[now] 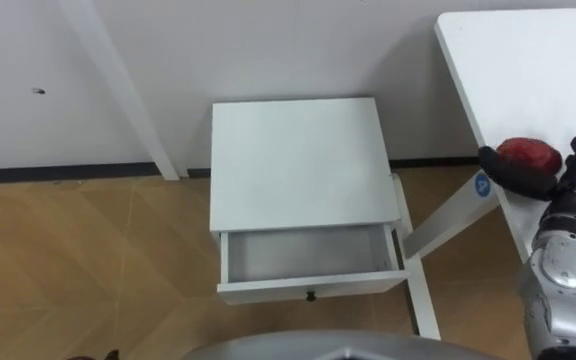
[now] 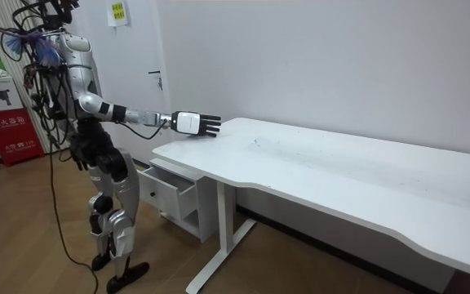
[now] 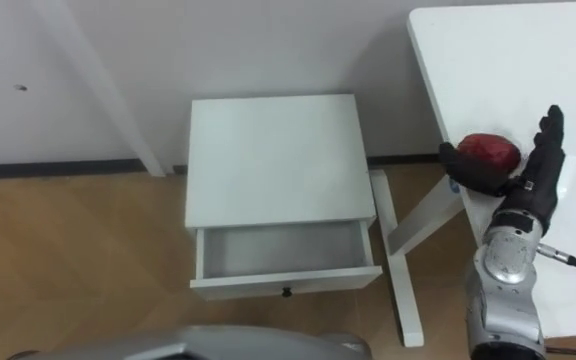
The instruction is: Put apple and close drawer
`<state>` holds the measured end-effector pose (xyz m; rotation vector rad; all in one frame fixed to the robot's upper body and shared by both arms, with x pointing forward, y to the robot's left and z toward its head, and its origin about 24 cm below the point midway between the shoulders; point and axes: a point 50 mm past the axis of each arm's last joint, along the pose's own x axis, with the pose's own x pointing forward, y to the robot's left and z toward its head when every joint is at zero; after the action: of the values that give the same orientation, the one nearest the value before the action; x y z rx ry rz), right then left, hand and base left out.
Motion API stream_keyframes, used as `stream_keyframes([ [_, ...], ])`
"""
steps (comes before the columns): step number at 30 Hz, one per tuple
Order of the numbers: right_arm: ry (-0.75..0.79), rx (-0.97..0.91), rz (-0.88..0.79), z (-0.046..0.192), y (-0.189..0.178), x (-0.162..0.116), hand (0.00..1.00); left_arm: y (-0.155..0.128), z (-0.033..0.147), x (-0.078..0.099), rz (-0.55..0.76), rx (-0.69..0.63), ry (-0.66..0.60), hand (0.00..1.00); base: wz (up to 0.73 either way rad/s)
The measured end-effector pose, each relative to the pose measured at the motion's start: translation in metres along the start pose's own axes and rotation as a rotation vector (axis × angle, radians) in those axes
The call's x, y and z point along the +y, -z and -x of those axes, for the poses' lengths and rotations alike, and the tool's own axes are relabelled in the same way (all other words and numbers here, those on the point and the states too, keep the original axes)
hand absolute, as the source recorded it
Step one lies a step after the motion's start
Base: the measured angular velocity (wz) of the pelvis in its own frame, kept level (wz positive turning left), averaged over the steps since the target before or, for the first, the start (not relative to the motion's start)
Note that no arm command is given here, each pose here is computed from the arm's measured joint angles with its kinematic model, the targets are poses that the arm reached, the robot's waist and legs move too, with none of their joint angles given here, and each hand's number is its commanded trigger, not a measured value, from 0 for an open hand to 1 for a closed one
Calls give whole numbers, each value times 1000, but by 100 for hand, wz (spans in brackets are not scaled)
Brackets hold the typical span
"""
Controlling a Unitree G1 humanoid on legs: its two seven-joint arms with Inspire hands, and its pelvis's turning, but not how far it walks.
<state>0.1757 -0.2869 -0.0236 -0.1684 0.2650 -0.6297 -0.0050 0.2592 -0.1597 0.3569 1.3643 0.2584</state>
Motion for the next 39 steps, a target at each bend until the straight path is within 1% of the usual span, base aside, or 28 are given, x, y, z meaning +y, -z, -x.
stream_keyframes([
  [6,-1,-2,4,0,0,0,1,1,0,1,3,12,-1,0,0],
  [7,-1,-1,5,0,0,0,43,1,0,0,2,17,0,0,0],
  [8,-1,-2,7,0,0,0,75,2,0,0,1,19,1,0,0],
  [9,-2,0,16,0,0,0,100,2,0,0,1,21,2,0,4],
  [14,-1,21,24,-1,4,-2,100,-1,0,0,3,14,12,0,4],
  [23,26,9,87,-4,4,-14,100,-11,0,-1,-6,-23,26,0,1],
  [29,4,2,126,-4,3,-12,100,-15,-1,0,-4,-40,22,0,0],
  [39,-87,8,132,-4,2,0,100,-18,-1,-1,-6,-50,24,0,0],
])
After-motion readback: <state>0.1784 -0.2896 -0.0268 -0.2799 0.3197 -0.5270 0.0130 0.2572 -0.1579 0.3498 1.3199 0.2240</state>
